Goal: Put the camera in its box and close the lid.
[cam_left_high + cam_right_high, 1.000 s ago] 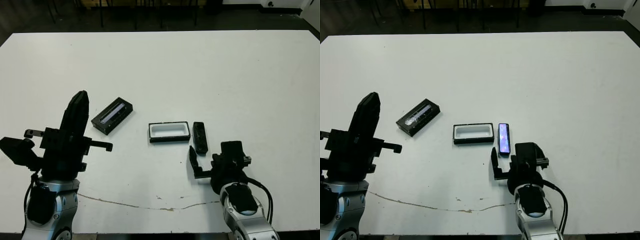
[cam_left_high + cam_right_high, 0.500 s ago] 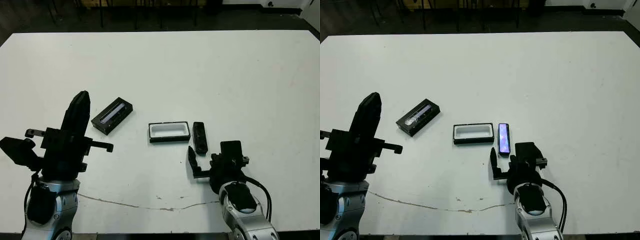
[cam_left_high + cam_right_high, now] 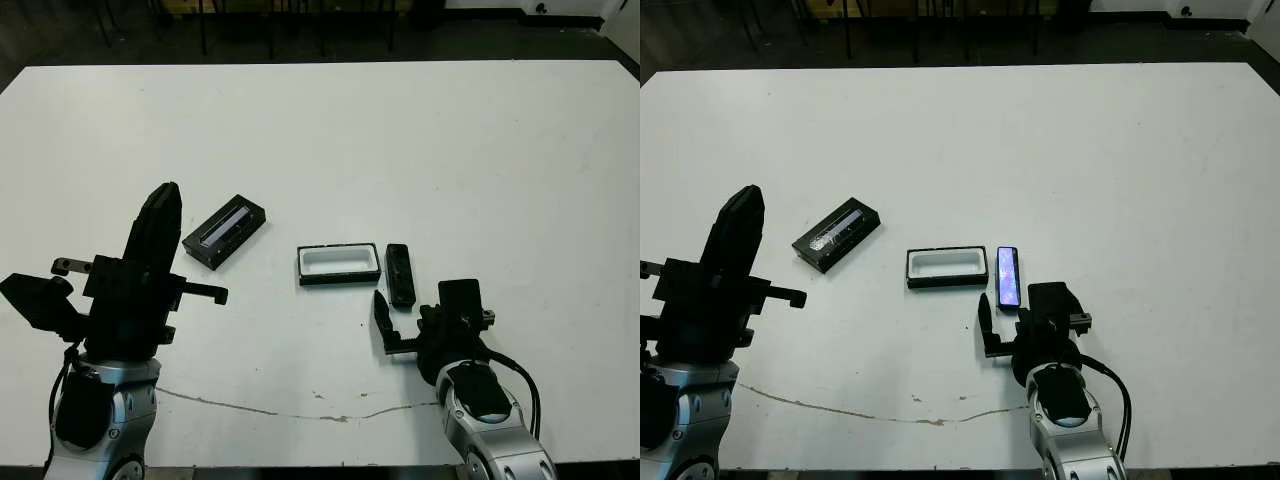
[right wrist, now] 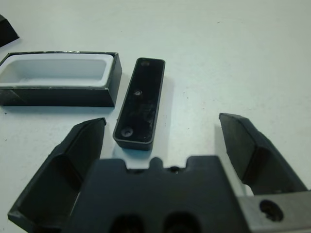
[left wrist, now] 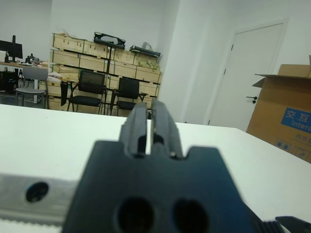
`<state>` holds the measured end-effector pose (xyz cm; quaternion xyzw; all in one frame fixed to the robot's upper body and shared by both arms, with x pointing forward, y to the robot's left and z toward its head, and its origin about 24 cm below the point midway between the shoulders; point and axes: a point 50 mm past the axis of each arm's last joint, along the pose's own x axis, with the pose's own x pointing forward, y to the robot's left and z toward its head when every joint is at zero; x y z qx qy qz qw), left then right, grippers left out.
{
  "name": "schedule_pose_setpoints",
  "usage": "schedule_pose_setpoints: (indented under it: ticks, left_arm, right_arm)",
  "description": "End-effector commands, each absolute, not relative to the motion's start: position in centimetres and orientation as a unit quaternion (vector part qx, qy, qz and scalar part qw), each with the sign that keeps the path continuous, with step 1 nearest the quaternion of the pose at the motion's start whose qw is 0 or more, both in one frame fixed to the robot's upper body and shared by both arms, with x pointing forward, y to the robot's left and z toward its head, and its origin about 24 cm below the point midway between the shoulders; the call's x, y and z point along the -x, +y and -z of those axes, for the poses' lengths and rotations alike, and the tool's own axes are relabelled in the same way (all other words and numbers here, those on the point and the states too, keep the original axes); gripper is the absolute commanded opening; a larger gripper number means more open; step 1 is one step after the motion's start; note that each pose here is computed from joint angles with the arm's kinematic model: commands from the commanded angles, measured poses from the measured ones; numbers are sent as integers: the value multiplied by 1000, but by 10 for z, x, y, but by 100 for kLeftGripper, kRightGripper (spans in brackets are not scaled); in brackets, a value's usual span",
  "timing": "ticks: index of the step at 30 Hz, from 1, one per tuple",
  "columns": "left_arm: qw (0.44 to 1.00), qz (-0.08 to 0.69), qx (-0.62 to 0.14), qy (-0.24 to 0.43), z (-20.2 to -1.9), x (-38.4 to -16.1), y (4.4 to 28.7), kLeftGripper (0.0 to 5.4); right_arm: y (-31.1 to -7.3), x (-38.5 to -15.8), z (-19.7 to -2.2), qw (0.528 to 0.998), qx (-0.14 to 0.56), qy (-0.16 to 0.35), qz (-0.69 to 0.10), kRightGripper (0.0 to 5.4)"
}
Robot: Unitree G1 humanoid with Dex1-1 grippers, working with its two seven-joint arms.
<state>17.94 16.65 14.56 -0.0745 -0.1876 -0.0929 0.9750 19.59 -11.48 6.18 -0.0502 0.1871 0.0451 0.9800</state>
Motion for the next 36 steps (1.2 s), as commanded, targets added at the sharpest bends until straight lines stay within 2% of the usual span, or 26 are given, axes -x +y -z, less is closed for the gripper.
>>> schedule_pose_setpoints:
  ticks: [1,6,10,18,32,36]
  left_arm:
    - [991,59,72,-92,-113,-160,175,0]
    - [992,54,74,-89,-114,-160,175,0]
    - [991,58,76,-90,-114,-160,175,0]
    - [991,60,73,-92,-113,-160,175,0]
    - [990,61,78,-97,-114,-160,173,0]
    - [991,59,72,-96,-114,-160,173,0]
  right_arm:
    - [-119,-195,-52,976,51,210,-28,539]
    - [-120,-197,-52,975,67,211,-17,539]
    - [-120,-198,-51,977,53,208,-5,505]
    - [-121,-200,-49,977,72,200,10,363]
    - [-120,-202,-46,981,52,186,-6,111]
    - [-123,-201,-43,984,43,171,-16,60]
